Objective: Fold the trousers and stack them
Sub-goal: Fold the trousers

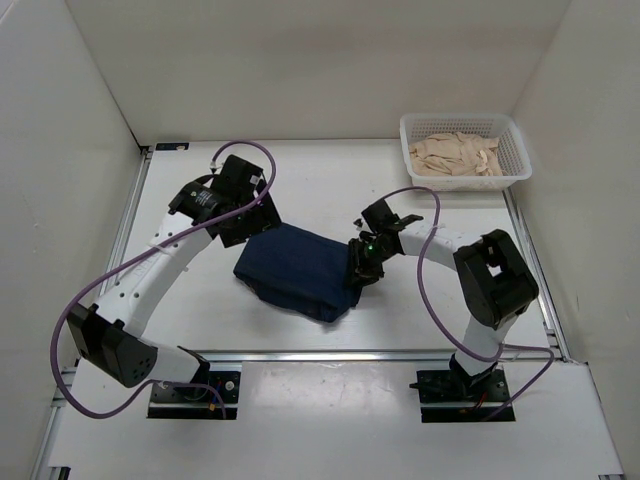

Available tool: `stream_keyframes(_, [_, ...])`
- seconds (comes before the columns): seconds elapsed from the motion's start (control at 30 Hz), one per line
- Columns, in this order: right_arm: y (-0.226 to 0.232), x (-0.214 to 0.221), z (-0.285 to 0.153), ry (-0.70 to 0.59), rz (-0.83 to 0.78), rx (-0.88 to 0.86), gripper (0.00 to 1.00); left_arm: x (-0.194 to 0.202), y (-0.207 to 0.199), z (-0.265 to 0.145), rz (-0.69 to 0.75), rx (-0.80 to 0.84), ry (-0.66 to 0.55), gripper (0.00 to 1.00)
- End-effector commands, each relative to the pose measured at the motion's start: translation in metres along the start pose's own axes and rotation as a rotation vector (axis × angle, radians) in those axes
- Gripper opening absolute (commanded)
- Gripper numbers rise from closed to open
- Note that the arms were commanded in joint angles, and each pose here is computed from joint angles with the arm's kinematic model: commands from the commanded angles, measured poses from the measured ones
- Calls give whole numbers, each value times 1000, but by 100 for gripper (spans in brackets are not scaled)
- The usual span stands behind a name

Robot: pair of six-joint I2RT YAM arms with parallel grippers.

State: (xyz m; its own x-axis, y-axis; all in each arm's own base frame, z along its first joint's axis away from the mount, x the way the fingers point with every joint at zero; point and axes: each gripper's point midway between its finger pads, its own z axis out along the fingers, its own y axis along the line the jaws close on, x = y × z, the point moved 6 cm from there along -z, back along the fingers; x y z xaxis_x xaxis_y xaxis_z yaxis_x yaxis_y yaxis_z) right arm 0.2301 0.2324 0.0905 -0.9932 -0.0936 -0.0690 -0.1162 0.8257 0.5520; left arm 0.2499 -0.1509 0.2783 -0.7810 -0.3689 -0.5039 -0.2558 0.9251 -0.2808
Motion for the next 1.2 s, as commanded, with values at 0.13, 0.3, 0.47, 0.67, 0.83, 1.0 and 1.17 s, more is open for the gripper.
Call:
stream_keyframes(0.13, [8,-10,0,-50,-16,65,13,1,0,4,12,7,14,89])
stream_keyframes(0.3, [23,-18,-39,-205,-63,132,0,-1,-1,2,20,14,7,88])
stream_keyframes(0.47, [49,-34,-85,-313,-131,150,0,-11,4,-4,31,-2,-22,88])
stream_keyframes(0.67, [61,-47,-99,-345,-167,162,0,-17,4,-7,38,5,-37,88])
stream_keyframes(0.83, [32,-72,-92,-346,-146,253,0,-7,1,8,44,19,19,88])
stream_keyframes(1.0, [21,-95,-98,-384,-159,302,0,0,2,20,80,15,52,88])
stream_keyframes(1.17, [3,-120,-90,-378,-130,337,0,8,2,31,117,30,99,88])
